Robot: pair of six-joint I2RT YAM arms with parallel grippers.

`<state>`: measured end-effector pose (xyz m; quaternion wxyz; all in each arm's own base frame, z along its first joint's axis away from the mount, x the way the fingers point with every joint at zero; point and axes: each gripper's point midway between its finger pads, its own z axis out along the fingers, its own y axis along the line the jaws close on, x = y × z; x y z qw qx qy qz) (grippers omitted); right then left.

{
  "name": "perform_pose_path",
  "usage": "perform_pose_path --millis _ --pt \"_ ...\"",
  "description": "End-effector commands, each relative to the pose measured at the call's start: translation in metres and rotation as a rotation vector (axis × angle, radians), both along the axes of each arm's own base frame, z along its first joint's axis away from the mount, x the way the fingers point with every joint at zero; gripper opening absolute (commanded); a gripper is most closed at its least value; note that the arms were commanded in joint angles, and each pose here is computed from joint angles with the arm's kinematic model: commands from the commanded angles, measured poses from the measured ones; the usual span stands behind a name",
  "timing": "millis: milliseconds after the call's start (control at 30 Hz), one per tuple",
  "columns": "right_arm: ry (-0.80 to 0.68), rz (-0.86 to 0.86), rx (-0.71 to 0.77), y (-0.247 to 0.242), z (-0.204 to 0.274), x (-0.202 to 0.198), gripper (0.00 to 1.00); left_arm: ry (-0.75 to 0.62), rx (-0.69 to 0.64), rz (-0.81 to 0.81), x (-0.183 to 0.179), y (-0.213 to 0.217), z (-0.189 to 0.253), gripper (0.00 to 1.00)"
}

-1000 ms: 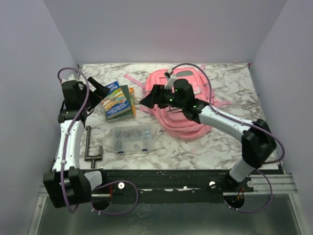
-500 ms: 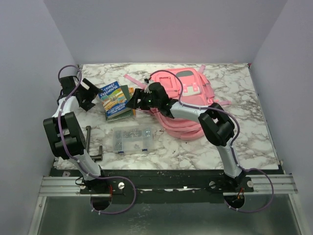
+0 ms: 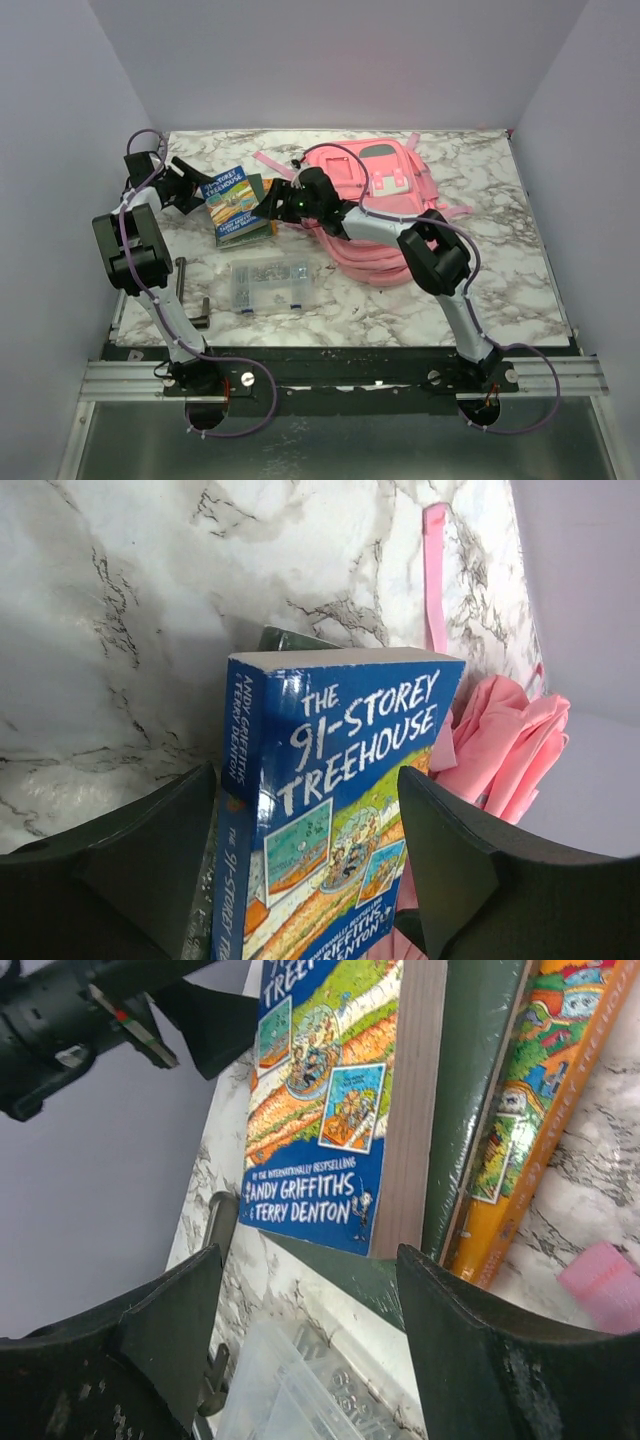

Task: Pack the student bag
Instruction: Pick up the book from the center of the board.

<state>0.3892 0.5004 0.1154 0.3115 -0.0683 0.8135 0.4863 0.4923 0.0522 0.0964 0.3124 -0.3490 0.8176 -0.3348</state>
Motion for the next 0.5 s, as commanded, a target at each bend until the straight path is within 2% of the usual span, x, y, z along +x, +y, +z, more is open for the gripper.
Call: perform_pose_path --millis 0,200,400,467 --pt "-0.019 0.017 0.017 0.015 0.007 0.0 0.73 -0.01 -0.057 -0.026 0.007 0.001 -0.004 0.76" --pt "-0.011 0.0 0.033 0.014 0.007 0.0 0.73 0.007 -0.095 -0.045 0.009 -0.004 -0.014 0.81" --pt "-0.01 0.0 0.03 0.014 0.011 0.0 0.73 -0.001 -0.155 -0.052 0.011 -0.012 -0.013 0.63" --pt "-0.018 -0.006 0.042 0.011 0.017 -0.001 0.73 -0.006 -0.152 -0.065 0.011 -0.014 -0.014 0.63"
